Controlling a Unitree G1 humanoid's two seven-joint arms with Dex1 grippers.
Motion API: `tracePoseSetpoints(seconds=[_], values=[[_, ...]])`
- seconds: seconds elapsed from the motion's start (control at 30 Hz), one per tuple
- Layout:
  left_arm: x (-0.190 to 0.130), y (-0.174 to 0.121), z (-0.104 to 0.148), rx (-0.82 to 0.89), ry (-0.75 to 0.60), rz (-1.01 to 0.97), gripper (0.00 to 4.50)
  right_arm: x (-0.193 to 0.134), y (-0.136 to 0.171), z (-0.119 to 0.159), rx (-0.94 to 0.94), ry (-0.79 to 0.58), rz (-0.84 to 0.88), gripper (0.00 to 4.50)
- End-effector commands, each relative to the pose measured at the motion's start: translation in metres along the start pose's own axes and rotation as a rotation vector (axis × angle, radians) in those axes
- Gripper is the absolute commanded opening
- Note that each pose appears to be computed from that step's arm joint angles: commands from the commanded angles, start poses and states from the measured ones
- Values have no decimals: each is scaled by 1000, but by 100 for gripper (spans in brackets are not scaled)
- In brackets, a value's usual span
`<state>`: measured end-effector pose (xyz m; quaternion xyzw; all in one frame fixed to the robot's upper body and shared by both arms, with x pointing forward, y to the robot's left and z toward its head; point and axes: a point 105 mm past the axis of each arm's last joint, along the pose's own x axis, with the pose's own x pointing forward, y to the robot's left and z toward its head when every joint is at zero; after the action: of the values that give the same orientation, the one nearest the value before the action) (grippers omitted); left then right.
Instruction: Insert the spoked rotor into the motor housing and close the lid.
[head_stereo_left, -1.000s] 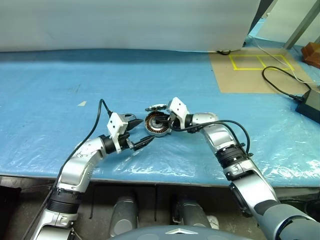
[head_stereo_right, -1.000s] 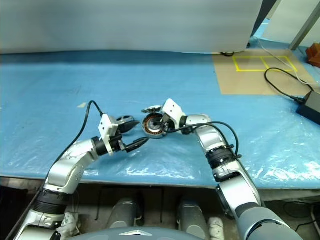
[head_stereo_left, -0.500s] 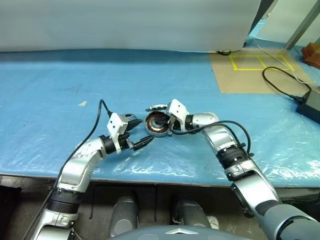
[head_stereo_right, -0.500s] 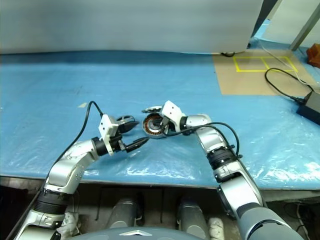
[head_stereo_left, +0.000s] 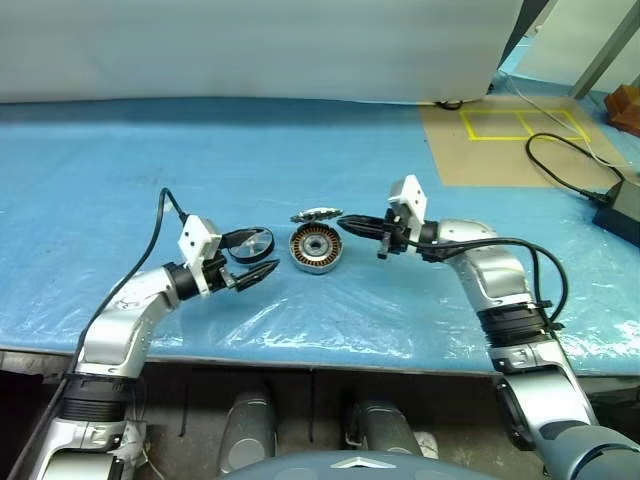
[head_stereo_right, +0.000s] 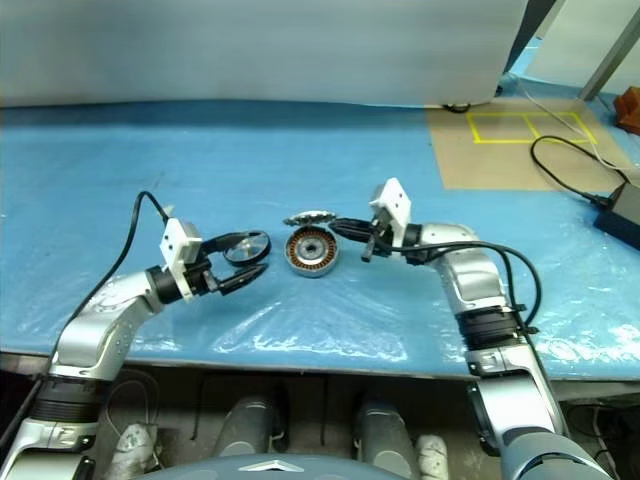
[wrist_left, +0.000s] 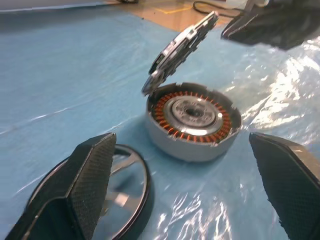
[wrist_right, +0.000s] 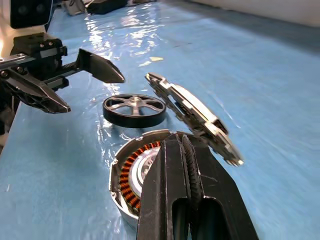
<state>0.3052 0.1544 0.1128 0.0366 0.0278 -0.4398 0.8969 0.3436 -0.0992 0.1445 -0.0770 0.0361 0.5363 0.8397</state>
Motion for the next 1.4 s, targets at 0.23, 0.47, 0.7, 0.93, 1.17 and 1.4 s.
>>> tracePoseSetpoints(seconds=[0.23, 0.47, 0.7, 0.93, 1.17, 1.4], values=[[-19, 37, -7, 192, 75, 84, 450, -16, 5, -1, 2, -4, -57, 3], [-15, 47, 0, 279, 63, 95, 450, -17, 5, -8, -1, 26, -74, 3], [-17, 30, -5, 431, 153, -38, 450, -19, 6, -19, -1, 66, -82, 3], [-12, 15, -6, 421, 144, -80, 450, -13, 10, -22, 9, 62, -78, 3], [-14, 26, 5, 325, 79, 5, 450, -11, 11, -28, 11, 74, -76, 3], [-17, 47, 37, 173, 51, 19, 450, -9, 10, -30, 4, 89, -68, 3]])
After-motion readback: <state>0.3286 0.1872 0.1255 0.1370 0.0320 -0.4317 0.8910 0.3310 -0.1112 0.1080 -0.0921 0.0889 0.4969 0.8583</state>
